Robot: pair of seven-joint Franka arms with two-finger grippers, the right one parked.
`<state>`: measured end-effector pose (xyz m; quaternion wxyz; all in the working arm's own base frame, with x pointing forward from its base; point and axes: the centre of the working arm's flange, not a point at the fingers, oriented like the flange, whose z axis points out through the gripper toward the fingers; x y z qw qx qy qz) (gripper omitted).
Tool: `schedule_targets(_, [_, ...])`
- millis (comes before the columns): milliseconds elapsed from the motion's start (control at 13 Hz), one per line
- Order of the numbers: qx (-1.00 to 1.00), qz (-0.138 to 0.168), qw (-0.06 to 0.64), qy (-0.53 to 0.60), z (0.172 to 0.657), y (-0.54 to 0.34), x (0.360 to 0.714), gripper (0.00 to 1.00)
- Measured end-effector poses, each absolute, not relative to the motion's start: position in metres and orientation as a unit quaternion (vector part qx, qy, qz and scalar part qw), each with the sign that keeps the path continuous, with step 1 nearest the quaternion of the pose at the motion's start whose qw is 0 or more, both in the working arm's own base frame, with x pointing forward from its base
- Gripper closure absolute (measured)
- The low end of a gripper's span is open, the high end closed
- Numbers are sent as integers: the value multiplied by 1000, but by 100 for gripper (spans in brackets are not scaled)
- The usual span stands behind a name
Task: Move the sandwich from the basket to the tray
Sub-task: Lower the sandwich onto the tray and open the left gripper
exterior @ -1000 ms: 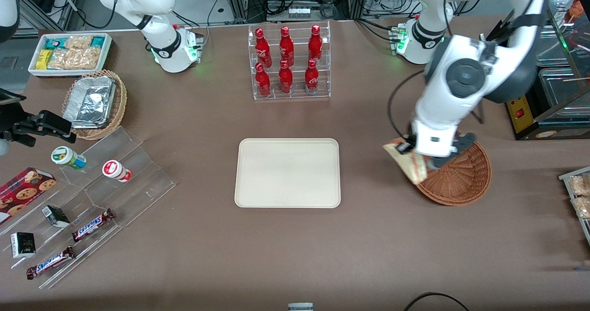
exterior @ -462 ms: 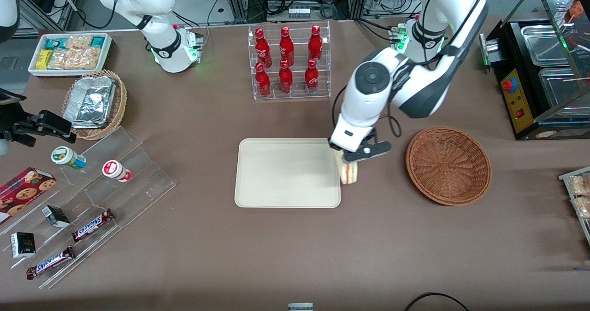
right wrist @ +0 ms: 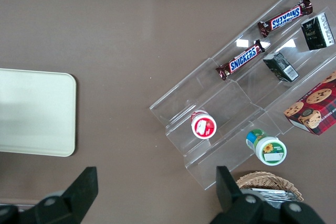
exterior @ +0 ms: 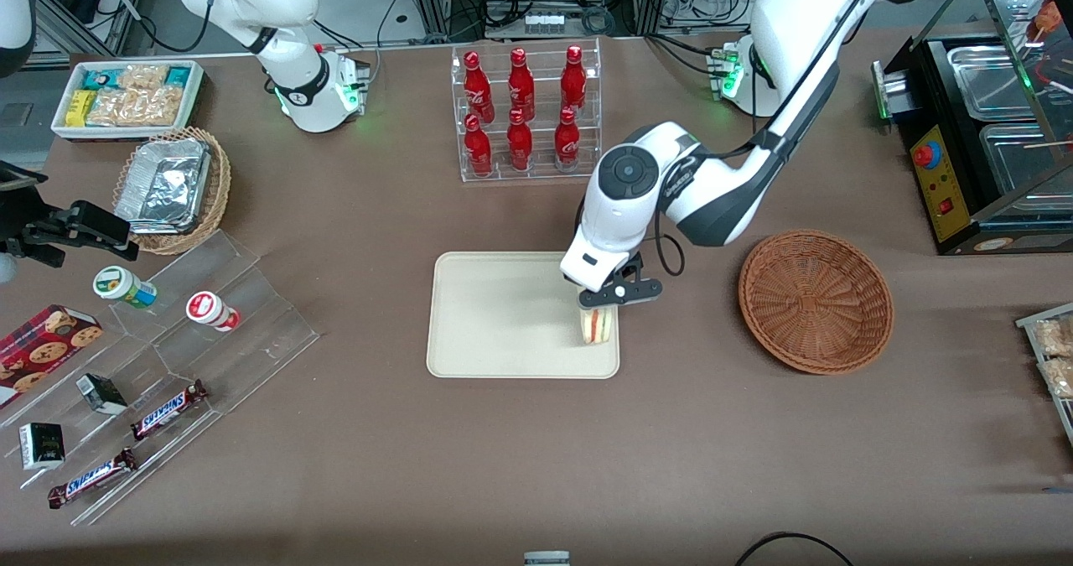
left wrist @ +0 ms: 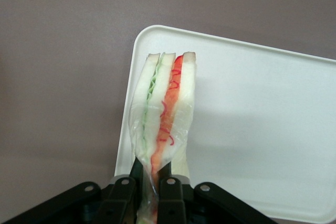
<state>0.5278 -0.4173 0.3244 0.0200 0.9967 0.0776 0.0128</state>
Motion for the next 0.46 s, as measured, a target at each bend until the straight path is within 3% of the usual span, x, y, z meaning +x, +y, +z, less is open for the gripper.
schedule_targets(462, [998, 27, 17, 62, 282, -435, 531, 85])
